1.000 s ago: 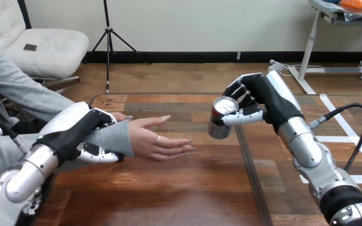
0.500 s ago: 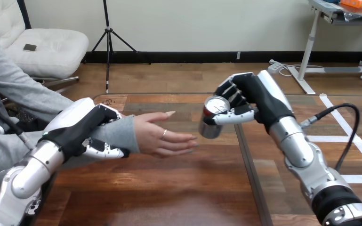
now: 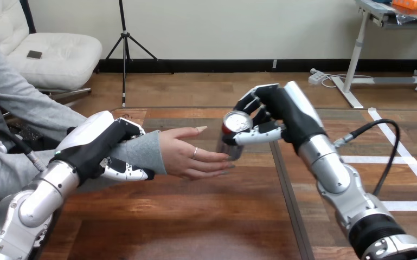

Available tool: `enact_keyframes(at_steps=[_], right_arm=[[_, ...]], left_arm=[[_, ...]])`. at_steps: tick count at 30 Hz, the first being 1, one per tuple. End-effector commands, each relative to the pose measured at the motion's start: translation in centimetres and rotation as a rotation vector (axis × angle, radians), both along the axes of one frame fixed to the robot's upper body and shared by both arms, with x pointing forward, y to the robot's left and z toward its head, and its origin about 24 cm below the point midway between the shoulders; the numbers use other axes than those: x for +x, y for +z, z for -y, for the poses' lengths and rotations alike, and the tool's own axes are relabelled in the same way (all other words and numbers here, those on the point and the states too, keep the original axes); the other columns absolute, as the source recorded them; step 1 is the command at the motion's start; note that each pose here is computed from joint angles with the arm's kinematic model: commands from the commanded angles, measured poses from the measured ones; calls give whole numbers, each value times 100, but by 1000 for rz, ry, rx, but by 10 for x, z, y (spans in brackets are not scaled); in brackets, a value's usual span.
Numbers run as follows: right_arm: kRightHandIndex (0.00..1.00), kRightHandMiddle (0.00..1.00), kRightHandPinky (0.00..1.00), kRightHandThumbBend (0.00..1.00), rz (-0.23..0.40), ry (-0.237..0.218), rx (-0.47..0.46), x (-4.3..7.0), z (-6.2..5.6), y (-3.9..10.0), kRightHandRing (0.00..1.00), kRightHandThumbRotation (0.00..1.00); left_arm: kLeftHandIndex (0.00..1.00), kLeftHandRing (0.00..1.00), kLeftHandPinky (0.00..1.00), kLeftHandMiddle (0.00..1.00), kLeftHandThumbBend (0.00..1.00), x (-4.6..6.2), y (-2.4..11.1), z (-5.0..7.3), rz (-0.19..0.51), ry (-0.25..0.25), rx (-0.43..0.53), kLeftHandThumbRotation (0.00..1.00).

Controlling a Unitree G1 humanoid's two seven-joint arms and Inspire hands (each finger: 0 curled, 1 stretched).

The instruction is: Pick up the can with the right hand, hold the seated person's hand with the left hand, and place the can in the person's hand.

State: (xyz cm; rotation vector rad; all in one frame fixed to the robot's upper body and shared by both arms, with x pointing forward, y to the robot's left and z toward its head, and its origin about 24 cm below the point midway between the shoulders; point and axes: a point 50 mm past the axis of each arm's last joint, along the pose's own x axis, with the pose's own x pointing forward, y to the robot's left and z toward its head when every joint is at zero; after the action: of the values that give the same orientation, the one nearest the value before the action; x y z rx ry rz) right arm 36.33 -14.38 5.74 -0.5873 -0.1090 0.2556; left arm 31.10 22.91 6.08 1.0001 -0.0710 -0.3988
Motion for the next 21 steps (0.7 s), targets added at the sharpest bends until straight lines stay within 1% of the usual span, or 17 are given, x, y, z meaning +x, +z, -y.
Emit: enact_keyframes(at_steps=[1, 21], right_arm=[[45, 41, 34, 68, 237, 97, 48, 21, -31, 71, 36, 0], [45, 41, 34, 68, 240, 160, 75, 20, -54, 75, 36, 0]], left_arm=[[43, 24, 19, 35, 37, 25, 63, 29, 248, -88, -107, 0], [43, 26, 20, 38, 36, 25, 61, 32, 241, -96, -106, 0]])
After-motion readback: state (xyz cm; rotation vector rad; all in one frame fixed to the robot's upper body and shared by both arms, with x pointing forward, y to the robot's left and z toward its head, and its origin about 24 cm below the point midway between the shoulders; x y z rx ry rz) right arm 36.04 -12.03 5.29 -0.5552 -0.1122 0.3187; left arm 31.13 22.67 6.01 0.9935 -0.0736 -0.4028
